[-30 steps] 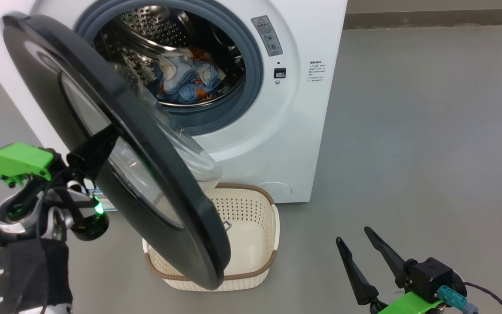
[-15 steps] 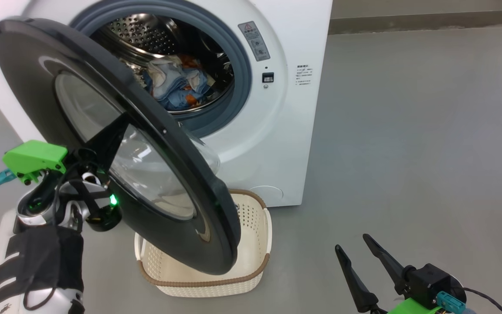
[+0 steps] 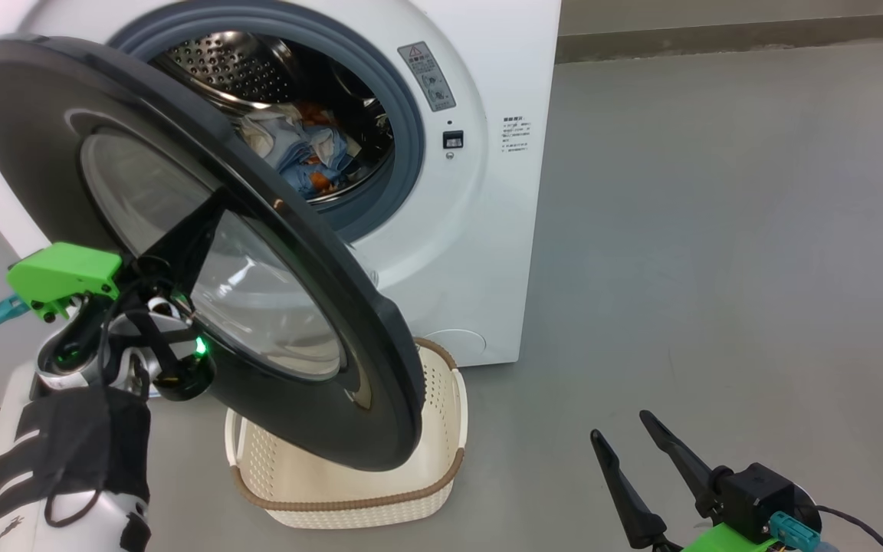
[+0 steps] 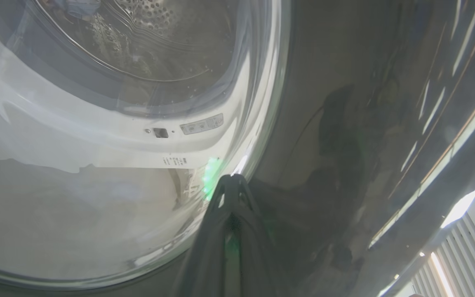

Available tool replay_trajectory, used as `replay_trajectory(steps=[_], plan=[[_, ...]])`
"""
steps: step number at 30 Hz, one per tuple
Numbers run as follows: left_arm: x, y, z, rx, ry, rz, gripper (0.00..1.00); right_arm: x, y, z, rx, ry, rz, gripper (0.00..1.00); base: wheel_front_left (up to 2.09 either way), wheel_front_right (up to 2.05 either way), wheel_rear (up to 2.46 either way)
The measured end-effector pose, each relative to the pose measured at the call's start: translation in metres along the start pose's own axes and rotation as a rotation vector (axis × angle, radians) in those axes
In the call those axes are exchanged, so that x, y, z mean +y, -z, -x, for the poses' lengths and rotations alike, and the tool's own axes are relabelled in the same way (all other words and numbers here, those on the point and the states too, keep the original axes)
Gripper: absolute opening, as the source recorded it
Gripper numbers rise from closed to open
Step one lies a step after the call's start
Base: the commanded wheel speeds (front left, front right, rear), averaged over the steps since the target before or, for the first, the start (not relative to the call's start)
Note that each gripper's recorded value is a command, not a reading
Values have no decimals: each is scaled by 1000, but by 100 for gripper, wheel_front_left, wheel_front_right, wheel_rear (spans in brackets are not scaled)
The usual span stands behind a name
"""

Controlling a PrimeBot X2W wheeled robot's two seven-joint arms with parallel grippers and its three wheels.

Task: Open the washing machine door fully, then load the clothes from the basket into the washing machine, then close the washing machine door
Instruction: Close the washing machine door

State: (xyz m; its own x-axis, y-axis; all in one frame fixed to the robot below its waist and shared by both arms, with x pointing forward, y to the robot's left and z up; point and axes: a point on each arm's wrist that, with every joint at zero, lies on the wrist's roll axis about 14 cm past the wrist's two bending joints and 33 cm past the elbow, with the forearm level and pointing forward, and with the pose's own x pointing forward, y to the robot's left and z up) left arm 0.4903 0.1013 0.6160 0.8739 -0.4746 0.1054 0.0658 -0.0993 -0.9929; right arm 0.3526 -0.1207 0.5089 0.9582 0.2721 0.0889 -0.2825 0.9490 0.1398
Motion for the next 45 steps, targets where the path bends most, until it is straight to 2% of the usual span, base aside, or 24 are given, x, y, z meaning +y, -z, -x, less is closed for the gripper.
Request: replay_trajectory(steps=[4, 9, 10, 11, 12, 13, 14, 19, 23, 33, 37, 45], plan=[[-1, -2, 1, -11, 6, -14, 0, 0, 2, 1, 4, 2, -4, 100, 0, 0, 0], [-2, -4, 2, -22, -7, -108, 0, 2, 4, 3, 10, 3, -10, 100, 0, 0, 0], [-3, -5, 2, -33, -12, -139, 16, 1, 3, 2, 8, 4, -10, 100, 0, 0, 0], [-3, -6, 2, -43, -19, -174, 16, 0, 3, 2, 5, 6, -10, 100, 0, 0, 0], [-5, -7, 3, -54, -23, -226, 31, 0, 2, 1, 3, 8, -10, 100, 0, 0, 0], [-6, -10, 5, -72, -25, -272, 58, 0, 2, 1, 3, 8, -10, 100, 0, 0, 0], [-7, -13, 7, -87, -27, -309, 100, 0, 2, 0, 2, 7, -11, 100, 0, 0, 0], [15, -28, 26, -160, -122, -484, 100, 3, 7, 2, 17, 4, -20, 100, 0, 0, 0], [17, -41, 41, -239, -161, -632, 100, 4, 8, 1, 20, -1, -23, 100, 0, 0, 0], [39, -49, 87, -325, -249, -1118, 100, 1, 8, -2, 18, 9, -29, 100, 0, 0, 0], [48, -46, 103, -365, -266, -1242, 100, 2, 14, 0, 34, 10, -36, 100, 0, 0, 0], [77, -22, 125, -327, -276, -1374, 100, 2, 12, 0, 29, 13, -36, 100, 0, 0, 0]])
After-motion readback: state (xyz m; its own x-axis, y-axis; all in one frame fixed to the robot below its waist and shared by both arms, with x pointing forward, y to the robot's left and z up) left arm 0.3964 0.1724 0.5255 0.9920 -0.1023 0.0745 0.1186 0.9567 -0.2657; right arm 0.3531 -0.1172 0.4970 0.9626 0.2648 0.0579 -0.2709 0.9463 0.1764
